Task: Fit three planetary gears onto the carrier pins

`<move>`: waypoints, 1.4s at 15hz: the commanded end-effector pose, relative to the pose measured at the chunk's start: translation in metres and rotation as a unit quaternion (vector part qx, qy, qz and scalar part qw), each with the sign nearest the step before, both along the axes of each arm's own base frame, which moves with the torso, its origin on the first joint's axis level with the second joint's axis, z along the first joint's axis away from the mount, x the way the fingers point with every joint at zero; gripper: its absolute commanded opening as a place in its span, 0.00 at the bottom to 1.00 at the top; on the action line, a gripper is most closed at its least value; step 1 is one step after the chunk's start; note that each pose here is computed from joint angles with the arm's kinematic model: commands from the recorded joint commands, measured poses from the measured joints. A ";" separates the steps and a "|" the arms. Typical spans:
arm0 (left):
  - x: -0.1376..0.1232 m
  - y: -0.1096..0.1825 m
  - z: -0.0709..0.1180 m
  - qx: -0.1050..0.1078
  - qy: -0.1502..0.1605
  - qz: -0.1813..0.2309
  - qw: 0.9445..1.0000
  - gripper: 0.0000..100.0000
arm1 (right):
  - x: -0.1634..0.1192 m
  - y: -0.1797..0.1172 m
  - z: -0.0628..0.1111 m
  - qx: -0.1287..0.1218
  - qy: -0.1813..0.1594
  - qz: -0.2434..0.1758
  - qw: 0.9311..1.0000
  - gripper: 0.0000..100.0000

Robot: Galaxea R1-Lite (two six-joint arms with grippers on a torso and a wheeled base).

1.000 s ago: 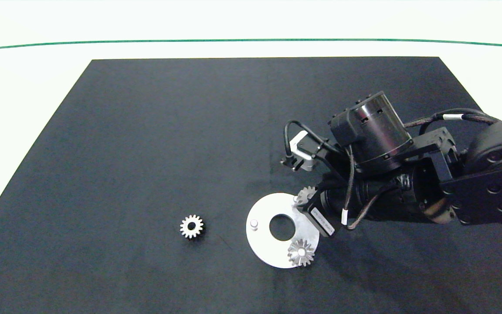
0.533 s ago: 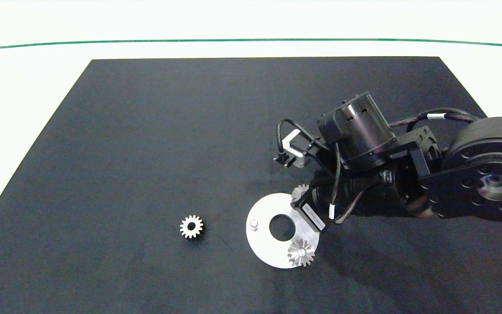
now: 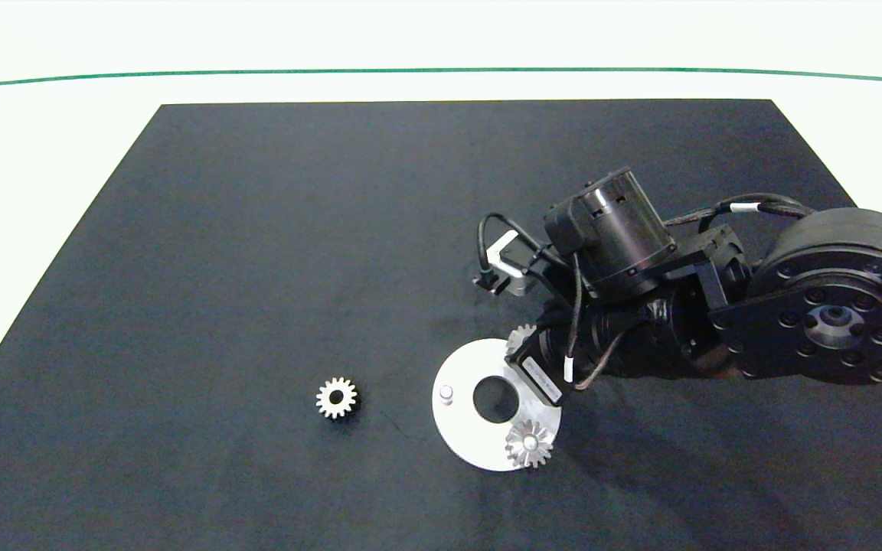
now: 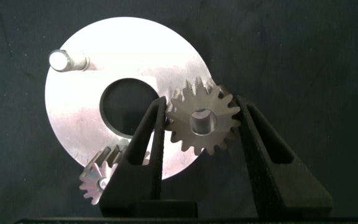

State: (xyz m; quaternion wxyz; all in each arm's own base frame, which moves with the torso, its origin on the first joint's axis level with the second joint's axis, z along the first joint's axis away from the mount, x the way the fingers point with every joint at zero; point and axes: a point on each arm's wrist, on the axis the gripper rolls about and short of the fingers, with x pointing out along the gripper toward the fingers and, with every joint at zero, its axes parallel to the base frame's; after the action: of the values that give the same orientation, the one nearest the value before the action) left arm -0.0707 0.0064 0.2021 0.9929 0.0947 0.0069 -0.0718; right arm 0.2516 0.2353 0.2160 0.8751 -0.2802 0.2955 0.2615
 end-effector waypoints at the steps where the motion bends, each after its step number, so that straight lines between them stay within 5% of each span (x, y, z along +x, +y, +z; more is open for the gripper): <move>1: 0.000 0.000 0.000 0.001 0.002 -0.001 1.000 1.00 | 0.002 0.001 -0.003 -0.004 0.004 -0.001 1.000 0.19; 15: 0.000 0.000 0.000 0.000 0.000 -0.001 1.000 1.00 | 0.006 0.003 -0.003 0.002 0.004 -0.008 1.000 0.19; 16: -0.001 0.000 0.000 0.000 -0.001 -0.001 1.000 1.00 | 0.007 0.003 -0.004 0.003 0.006 -0.011 1.000 1.00; 21: 0.000 0.000 0.000 0.000 0.000 -0.001 1.000 1.00 | 0.009 0.002 -0.006 0.003 0.008 -0.015 1.000 1.00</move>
State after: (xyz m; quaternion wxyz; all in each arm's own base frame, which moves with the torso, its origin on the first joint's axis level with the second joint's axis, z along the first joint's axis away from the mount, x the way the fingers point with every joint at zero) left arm -0.0713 0.0064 0.2023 0.9928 0.0946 0.0049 -0.0727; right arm 0.2605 0.2370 0.2107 0.8782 -0.2693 0.3049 0.2516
